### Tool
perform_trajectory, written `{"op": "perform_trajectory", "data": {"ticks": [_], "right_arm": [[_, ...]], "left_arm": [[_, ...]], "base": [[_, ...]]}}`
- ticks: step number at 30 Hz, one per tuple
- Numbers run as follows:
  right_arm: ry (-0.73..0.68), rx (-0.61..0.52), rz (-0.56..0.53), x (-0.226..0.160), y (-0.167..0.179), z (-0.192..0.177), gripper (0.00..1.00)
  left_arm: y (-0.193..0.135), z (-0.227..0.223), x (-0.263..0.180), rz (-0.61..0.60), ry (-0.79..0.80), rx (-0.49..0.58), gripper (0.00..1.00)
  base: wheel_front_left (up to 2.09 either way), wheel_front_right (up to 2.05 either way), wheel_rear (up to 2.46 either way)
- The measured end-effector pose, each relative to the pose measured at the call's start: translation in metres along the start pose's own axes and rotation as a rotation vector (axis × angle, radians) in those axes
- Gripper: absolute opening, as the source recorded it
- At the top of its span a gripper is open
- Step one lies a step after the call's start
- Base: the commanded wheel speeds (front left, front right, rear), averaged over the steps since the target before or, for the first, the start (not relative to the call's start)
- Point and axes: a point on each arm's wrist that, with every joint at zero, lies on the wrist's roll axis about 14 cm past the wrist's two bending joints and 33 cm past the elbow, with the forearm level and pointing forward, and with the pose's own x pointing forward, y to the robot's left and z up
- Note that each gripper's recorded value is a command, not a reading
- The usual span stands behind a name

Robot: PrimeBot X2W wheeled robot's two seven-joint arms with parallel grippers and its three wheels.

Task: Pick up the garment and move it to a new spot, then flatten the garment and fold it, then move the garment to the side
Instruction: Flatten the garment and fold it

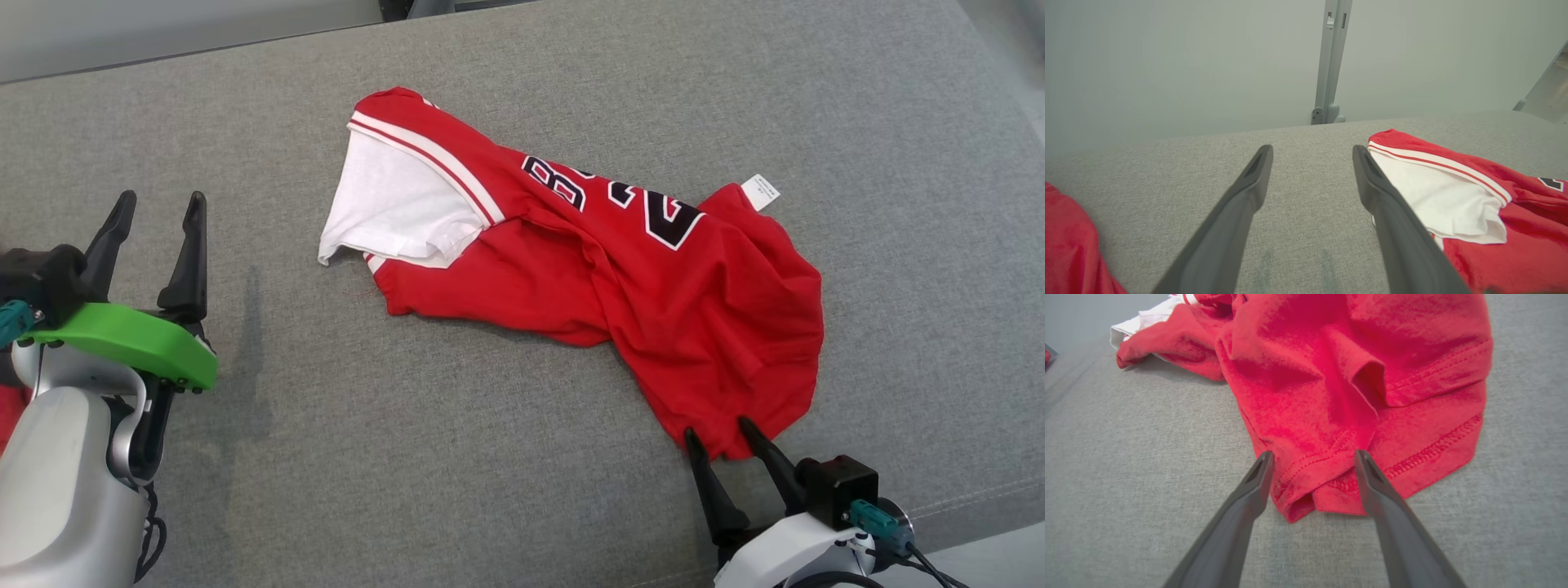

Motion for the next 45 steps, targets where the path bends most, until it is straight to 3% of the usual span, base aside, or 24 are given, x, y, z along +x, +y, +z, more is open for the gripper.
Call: {"op": "perform_trajectory", "data": {"ticks": [45], "right_arm": [[0.08,0.018,0.04,-0.011,0.017,-0.016,1.0]], "left_arm": [[0.004,0.002,-0.004,0.018,-0.008,-0.006,1.0]], "base": [[0.0,0.0,0.0]]}}
